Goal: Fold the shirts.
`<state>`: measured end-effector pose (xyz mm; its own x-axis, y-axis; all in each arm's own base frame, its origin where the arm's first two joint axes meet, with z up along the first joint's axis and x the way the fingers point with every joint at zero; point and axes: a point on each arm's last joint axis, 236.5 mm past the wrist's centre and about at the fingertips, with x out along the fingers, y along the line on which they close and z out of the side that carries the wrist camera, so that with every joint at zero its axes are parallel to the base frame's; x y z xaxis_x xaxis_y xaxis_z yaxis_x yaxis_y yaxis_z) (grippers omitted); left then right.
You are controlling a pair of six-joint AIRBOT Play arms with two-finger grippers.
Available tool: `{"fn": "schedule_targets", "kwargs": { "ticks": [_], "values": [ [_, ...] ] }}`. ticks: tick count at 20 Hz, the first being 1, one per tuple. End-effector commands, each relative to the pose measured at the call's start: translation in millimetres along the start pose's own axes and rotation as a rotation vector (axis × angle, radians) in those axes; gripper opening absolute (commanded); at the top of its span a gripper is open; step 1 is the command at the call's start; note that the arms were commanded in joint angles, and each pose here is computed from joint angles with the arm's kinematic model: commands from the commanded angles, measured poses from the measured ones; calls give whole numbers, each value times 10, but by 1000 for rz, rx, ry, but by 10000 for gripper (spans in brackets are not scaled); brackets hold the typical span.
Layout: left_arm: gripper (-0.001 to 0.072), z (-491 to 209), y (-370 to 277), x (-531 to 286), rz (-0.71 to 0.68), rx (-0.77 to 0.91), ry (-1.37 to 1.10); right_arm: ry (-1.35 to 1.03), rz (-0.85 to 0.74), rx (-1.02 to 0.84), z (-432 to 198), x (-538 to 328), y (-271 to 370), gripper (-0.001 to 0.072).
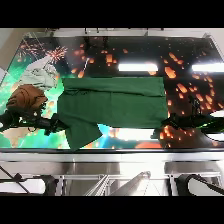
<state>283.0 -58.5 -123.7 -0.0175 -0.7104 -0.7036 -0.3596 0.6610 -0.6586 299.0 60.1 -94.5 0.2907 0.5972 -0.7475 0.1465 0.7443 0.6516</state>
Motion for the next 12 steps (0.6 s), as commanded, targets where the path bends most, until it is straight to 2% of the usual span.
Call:
{"fn": "schedule_targets", "kwargs": {
  "ticks": [1,5,9,12],
  "values": [
    [30,-24,-225,-29,-23,81,44,14,11,-5,-24,-16,26,24],
    [30,-270,-575,-466,-126,143,145,-3,60,-7,78,-296,116,24],
    [30,-105,-851,-1023,-131,222,-8,-153,55,-38,482,-764,172,24],
    [30,6,-1192,-1183,-264,235,-34,-146,82,-41,554,-699,253,24]
  ]
}}
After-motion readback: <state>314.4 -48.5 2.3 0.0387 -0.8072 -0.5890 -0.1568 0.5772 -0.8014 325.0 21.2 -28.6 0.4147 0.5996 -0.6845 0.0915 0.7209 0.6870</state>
